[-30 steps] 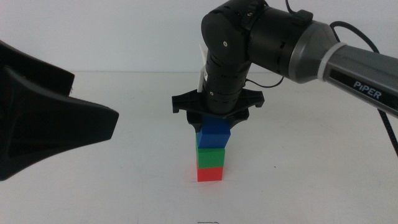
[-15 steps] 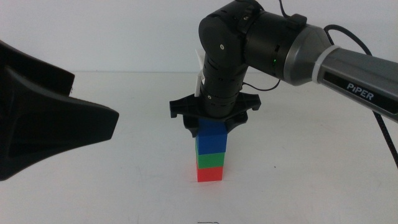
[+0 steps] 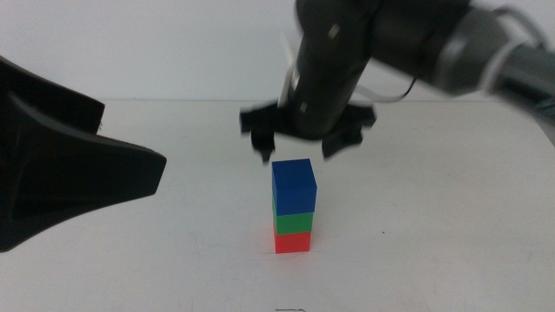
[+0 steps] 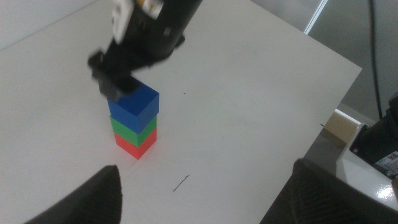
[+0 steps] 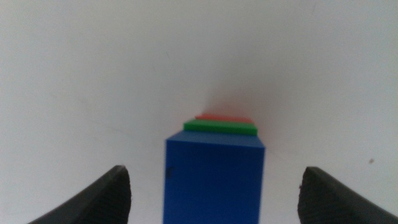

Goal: Stack red cubes first, then green, then blue cubes in a specific spot.

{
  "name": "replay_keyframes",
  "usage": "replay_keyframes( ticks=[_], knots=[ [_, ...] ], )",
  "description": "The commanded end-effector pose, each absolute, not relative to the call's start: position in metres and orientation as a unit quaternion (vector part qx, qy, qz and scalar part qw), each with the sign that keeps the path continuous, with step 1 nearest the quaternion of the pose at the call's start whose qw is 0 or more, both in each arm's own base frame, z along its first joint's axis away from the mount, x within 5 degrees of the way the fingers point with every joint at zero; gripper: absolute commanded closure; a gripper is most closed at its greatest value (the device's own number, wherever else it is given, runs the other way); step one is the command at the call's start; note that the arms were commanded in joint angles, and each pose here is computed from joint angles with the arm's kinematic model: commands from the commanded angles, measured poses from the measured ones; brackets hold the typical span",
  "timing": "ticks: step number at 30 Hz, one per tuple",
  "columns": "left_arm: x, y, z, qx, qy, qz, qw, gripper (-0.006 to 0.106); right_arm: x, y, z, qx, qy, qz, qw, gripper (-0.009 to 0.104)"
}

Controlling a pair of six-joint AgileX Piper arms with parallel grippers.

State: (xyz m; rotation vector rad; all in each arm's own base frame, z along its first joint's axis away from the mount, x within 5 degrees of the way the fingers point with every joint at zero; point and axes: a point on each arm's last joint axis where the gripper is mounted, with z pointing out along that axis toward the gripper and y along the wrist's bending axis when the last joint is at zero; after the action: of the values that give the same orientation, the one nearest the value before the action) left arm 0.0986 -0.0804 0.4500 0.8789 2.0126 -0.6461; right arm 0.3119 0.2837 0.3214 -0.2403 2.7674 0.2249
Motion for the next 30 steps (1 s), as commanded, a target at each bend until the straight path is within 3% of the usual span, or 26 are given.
replay_keyframes(
  ticks=[1,9,14,19,26,30],
  knots=[
    [0.098,-0.083,0.460,0.338,0.783,-0.279,0.441,0.008,0.295,0.258,0.381,-0.080,0.965,0.090,0.235,0.017],
    [0.098,-0.083,0.460,0.338,0.783,-0.279,0.441,0.008,0.254,0.199,0.468,-0.056,0.928,0.131,0.344,0.017],
    [0.098,-0.083,0.460,0.338,0.783,-0.279,0.441,0.008,0.217,0.154,0.508,-0.046,0.900,0.134,0.412,0.017],
    [0.097,-0.083,0.461,0.338,0.783,-0.279,0.441,0.008,0.176,0.102,0.510,-0.034,0.881,0.095,0.463,0.017],
    [0.098,-0.083,0.461,0.338,0.783,-0.279,0.441,0.008,0.126,0.036,0.486,-0.028,0.798,0.090,0.595,0.017],
    [0.097,-0.083,0.461,0.338,0.783,-0.279,0.441,0.008,0.108,0.022,0.465,-0.037,0.764,0.080,0.639,0.017]
  ],
)
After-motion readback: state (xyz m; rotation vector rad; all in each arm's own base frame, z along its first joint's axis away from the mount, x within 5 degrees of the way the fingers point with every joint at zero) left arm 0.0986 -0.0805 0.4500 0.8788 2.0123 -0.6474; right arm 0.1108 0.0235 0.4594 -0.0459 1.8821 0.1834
